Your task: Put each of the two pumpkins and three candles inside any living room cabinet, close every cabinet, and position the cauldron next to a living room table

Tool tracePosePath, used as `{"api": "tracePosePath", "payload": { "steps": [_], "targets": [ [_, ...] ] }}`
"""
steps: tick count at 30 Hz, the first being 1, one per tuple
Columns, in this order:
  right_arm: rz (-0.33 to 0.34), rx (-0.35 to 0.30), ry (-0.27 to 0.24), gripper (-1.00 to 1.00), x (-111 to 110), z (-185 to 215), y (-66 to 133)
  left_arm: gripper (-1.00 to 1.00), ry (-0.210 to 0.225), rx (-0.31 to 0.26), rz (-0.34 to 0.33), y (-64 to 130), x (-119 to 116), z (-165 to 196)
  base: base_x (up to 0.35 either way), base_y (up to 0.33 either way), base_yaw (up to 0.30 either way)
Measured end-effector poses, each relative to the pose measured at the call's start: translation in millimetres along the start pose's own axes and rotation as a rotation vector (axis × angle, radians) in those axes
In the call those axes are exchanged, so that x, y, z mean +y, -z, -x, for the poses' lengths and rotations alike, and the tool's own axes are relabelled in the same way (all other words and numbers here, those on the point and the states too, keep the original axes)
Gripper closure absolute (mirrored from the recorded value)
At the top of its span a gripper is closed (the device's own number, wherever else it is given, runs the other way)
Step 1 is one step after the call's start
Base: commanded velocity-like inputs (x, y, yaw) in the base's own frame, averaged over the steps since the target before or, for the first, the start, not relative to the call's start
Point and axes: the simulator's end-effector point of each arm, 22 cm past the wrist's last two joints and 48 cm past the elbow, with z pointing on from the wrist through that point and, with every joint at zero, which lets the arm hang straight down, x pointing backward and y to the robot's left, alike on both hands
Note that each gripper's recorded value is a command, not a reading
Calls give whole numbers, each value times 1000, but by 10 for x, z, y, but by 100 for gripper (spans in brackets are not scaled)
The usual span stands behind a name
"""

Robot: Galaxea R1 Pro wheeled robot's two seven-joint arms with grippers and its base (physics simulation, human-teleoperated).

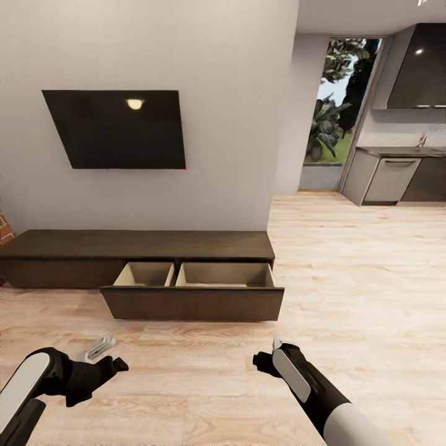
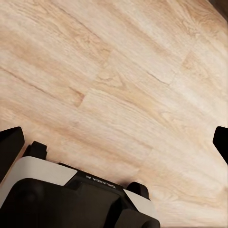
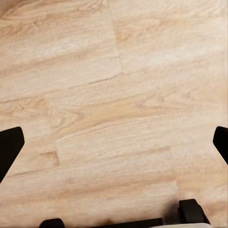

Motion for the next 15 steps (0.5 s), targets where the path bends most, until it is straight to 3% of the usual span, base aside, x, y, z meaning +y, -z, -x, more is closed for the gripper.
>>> {"api": "tracePosePath", "payload": {
  "steps": [15],
  "targets": [
    [1,-3,-4,-100,-29,-64,-201,-100,1,0,-3,-207,44,-36,-11,0,0]
  ]
}}
